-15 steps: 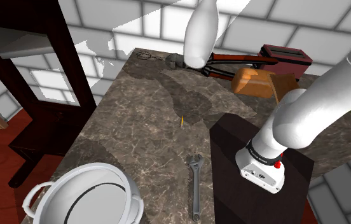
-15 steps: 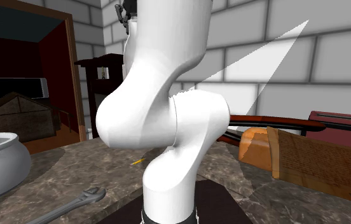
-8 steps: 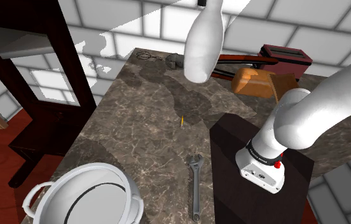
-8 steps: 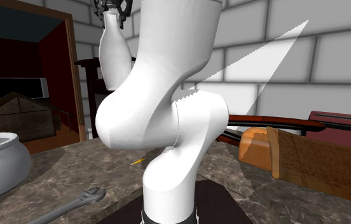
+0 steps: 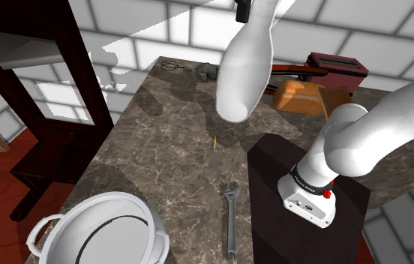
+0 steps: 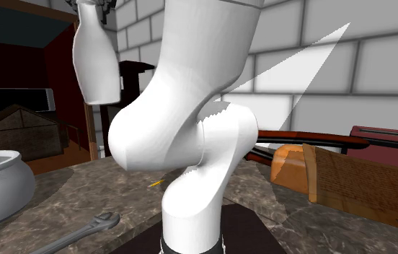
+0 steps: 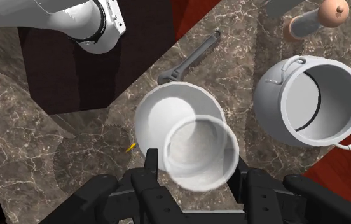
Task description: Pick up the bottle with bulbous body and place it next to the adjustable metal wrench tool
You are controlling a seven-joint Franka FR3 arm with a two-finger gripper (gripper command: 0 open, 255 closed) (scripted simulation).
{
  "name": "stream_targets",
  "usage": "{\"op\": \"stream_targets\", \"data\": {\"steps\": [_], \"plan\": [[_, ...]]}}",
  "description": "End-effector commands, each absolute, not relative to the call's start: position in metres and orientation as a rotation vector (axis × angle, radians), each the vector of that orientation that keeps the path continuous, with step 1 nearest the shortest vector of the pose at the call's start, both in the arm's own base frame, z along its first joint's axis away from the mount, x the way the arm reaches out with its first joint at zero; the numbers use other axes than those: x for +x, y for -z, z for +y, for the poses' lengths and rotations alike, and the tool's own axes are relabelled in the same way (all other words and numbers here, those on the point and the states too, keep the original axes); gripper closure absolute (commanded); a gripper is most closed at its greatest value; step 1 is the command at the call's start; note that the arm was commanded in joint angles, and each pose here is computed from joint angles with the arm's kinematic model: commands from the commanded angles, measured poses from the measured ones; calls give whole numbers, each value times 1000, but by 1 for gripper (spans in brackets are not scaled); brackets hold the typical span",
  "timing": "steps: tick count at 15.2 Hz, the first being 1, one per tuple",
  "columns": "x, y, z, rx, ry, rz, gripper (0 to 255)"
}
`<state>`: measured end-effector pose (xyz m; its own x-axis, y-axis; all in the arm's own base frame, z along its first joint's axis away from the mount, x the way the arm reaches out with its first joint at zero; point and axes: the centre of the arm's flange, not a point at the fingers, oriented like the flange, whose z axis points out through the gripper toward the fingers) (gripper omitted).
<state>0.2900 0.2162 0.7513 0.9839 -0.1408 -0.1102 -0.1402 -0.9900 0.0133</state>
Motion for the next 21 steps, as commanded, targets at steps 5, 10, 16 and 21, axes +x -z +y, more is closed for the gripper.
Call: {"op": "stream_targets", "data": {"steps": [5, 10, 16, 21], "plan": [[239, -752, 280, 3123, 175, -224, 255], [198, -752, 331, 3123, 175, -224, 255], [148, -752, 394, 3123, 175, -224, 255], [119, -747, 431, 3123, 175, -224, 255]]}}
